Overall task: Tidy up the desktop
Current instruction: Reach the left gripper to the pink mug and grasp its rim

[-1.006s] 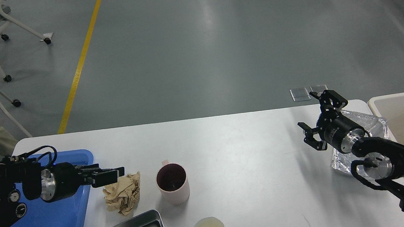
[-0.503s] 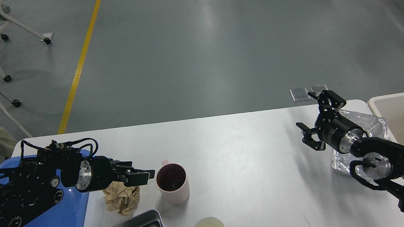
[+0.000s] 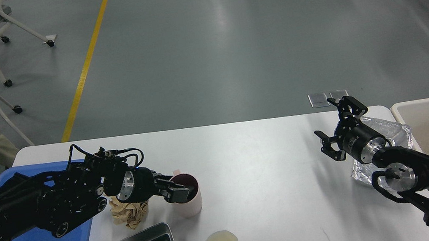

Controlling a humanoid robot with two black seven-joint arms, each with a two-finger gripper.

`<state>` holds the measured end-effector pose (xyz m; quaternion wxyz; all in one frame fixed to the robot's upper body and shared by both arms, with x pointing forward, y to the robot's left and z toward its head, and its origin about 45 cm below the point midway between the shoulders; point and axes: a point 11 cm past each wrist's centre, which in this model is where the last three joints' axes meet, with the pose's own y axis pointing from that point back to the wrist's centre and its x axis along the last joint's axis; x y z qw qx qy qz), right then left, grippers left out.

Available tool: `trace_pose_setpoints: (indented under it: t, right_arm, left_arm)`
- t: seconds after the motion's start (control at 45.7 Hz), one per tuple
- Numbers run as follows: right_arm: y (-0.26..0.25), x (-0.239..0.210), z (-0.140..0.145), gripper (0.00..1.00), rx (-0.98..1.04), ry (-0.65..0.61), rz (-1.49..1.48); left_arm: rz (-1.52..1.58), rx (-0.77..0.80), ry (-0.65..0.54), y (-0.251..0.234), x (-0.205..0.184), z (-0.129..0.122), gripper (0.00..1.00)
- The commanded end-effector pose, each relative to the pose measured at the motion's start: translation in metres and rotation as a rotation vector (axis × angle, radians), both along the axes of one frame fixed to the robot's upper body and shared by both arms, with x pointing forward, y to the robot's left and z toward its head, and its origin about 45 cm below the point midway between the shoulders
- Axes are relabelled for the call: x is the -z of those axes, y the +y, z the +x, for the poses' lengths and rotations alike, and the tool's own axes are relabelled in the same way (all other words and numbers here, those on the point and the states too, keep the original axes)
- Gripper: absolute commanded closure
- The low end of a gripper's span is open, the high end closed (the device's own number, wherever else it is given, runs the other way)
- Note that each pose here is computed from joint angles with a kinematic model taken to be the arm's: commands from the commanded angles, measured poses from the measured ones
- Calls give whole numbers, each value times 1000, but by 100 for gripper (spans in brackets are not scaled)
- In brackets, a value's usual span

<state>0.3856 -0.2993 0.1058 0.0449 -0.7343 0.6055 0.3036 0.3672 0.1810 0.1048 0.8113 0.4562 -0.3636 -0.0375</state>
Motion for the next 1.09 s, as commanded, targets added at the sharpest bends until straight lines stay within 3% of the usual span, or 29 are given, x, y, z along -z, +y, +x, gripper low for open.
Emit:
trace_pose_setpoints:
  t: [0.0,0.066,0.35,0.503,1.072]
  right_arm:
    - [0,0,0,0,0,-1,1]
    - [0,-1,0,0,0,-3,1]
    - [0,-1,1,0,-1,-4,1]
    - [-1,-1,0,0,1,-3,0]
    - [0,-1,1,0,2,-4,2]
  left_arm:
    - [12,15,6,0,-1,1,54]
    - [10,18,25,3,-2,0,66]
    - [23,37,65,17,1,-6,90]
    - [30,46,72,24,0,-7,97]
    - [35,21,62,47,-7,-2,99]
